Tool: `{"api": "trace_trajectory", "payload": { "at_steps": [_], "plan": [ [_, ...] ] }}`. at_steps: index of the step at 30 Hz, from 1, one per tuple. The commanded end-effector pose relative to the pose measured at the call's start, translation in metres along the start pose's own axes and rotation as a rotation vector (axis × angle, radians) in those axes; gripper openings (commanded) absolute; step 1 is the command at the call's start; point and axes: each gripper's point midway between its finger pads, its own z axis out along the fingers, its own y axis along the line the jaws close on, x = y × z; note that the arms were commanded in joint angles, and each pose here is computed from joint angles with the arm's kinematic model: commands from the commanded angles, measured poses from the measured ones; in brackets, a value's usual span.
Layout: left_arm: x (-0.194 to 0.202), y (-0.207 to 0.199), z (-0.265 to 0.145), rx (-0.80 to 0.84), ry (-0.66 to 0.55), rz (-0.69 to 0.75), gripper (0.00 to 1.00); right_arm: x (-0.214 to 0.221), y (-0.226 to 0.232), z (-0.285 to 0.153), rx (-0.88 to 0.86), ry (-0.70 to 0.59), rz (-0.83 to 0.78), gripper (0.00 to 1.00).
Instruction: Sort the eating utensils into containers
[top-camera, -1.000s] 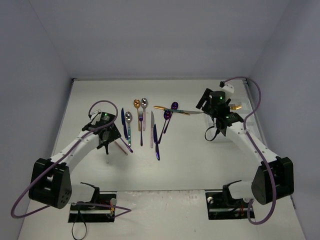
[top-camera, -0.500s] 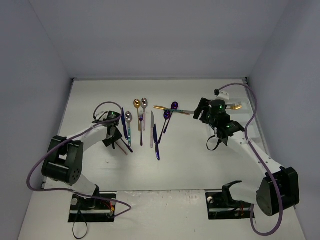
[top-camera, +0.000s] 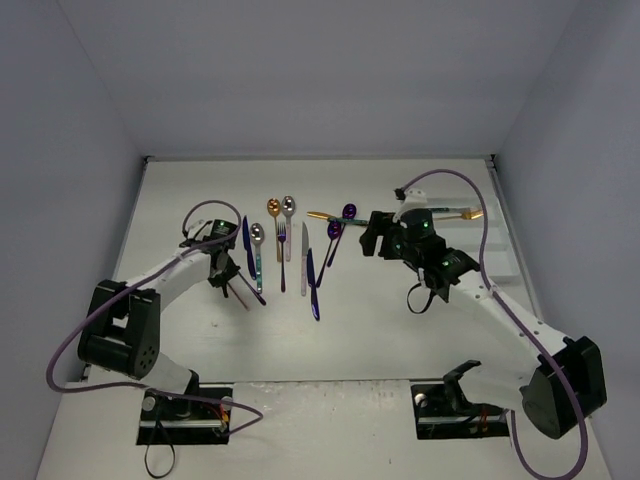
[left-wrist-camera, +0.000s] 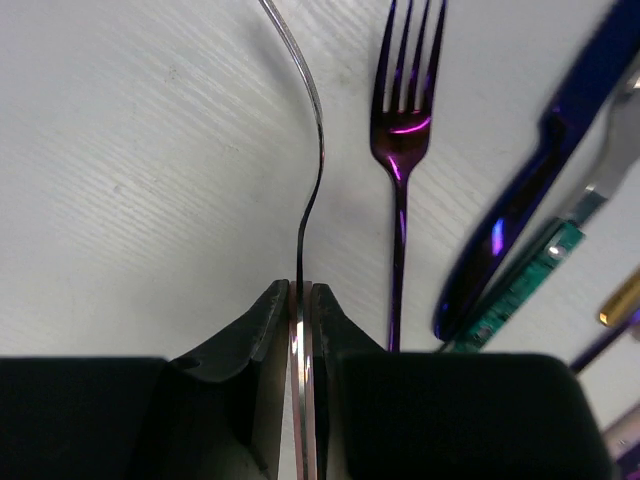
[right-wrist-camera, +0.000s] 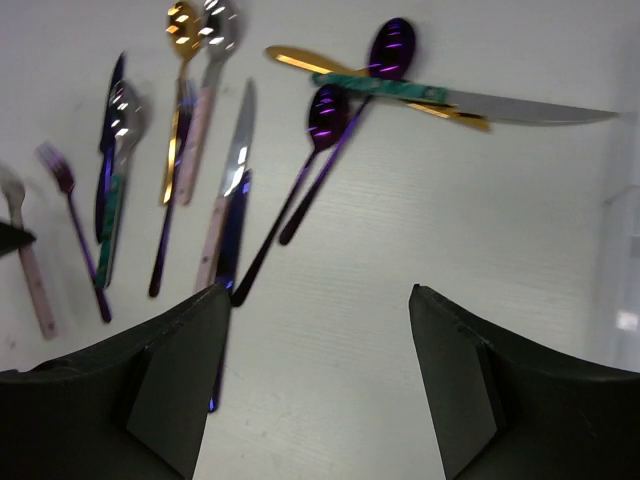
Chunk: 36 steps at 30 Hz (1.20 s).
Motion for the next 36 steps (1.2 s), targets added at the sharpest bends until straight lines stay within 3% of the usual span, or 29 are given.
{"api": "trace_trajectory", "payload": {
  "at_steps": [1,6,11,20,28,36],
  "plan": [
    [-0.052,-0.030,-0.062,0.170,-0.133,-0.051,0.00,-0.013,0.087,-0.008,-0.252,-0.035,-0.192,0.71],
    [-0.063,-0.051,-0.110,0.320,-0.166,-0.068,0.00,0.001,0.162,-0.021,-0.442,-0.017,-0.302,0.72],
    [-0.066,-0.064,-0.146,0.411,-0.182,-0.079,0.00,0.006,0.209,-0.034,-0.499,-0.074,-0.413,0.72],
    [-0.063,-0.083,-0.186,0.515,-0.183,-0.060,0.00,0.027,0.247,-0.019,-0.468,-0.096,-0.593,0.70],
    [-0.059,-0.089,-0.203,0.570,-0.182,-0.064,0.00,0.018,0.267,-0.006,-0.474,-0.131,-0.571,0.57],
    [-0.059,-0.088,-0.209,0.589,-0.182,-0.096,0.00,0.013,0.274,-0.001,-0.474,-0.168,-0.523,0.51]
  ]
}}
